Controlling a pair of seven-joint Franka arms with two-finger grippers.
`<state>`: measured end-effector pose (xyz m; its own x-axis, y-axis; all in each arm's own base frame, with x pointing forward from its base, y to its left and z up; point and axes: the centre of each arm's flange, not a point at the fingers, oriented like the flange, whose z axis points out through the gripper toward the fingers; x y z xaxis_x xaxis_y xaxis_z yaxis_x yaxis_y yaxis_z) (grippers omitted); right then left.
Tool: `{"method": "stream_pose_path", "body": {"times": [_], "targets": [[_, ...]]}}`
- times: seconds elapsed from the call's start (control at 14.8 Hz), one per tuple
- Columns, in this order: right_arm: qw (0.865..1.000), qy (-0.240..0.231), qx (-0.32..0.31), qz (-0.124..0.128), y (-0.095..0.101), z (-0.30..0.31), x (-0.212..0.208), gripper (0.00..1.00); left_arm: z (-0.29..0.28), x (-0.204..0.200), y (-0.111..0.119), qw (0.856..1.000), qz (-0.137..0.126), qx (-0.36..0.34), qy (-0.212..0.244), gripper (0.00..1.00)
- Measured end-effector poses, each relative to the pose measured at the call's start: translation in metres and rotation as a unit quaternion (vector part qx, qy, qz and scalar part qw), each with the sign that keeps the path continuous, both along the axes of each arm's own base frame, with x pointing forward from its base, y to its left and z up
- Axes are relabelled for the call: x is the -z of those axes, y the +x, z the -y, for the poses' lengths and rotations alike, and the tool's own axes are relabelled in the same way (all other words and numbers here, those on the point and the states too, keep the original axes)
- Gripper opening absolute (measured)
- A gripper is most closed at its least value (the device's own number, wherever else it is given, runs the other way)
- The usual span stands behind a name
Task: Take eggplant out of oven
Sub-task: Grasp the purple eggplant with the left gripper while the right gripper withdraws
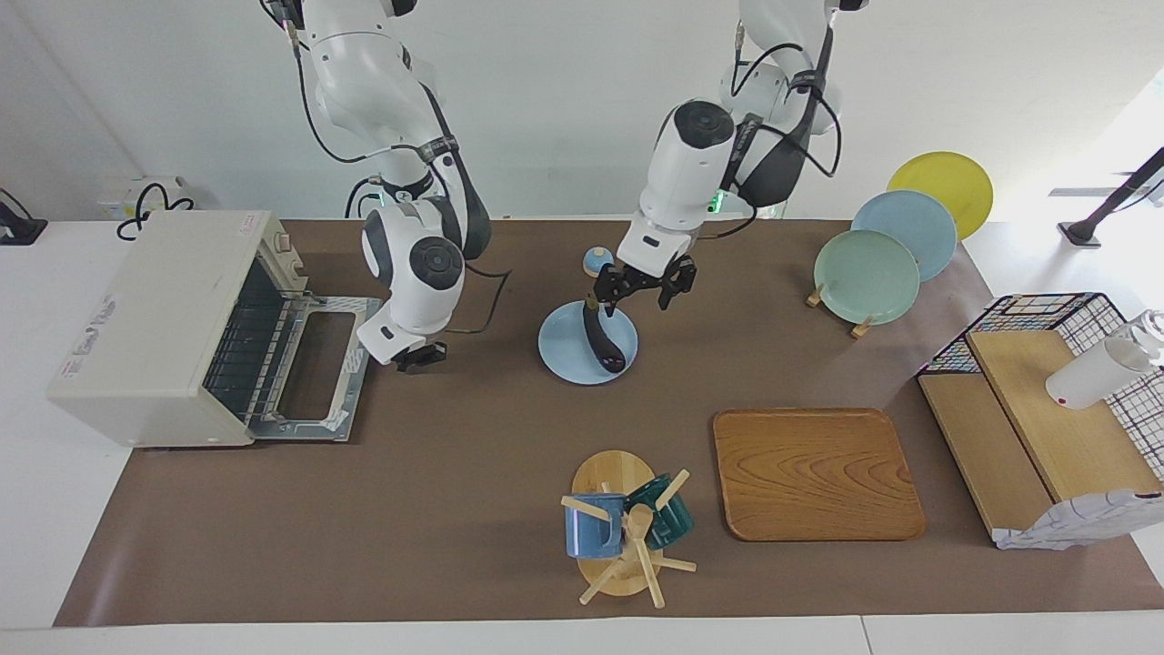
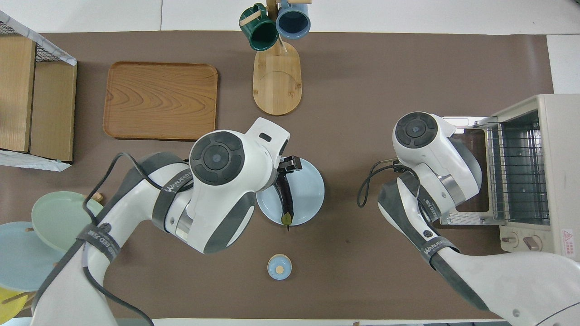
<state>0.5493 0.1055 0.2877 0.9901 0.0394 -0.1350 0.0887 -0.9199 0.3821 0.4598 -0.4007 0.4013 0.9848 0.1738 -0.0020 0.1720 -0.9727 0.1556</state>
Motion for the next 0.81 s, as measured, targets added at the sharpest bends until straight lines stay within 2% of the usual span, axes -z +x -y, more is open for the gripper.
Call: {"method": "stream_pose_path", "body": {"times": [0.27,0.47,0.68,0.74,0.81], "targets": [[1.0,-0.001,-0.007,-0.003,0.0,0.015,0.004,0.01,0.026,0.055,-0.027,1.0,-0.017,-0.009,0.013,1.0],[1.0,-0.013,-0.018,-0.005,-0.002,0.017,0.008,0.01,0.034,0.085,-0.03,1.0,-0.021,-0.006,0.023,1.0],[0.999,-0.021,-0.028,-0.006,-0.002,0.021,0.008,0.01,0.034,0.095,-0.028,1.0,-0.019,-0.007,0.024,0.99],[0.999,-0.024,-0.036,-0.007,-0.001,0.023,0.007,0.01,0.035,0.097,-0.027,1.0,-0.017,-0.007,0.022,0.96],[0.999,-0.023,-0.045,-0.011,0.0,0.025,0.006,0.01,0.035,0.097,-0.027,1.0,-0.016,-0.008,0.021,0.82]]}}
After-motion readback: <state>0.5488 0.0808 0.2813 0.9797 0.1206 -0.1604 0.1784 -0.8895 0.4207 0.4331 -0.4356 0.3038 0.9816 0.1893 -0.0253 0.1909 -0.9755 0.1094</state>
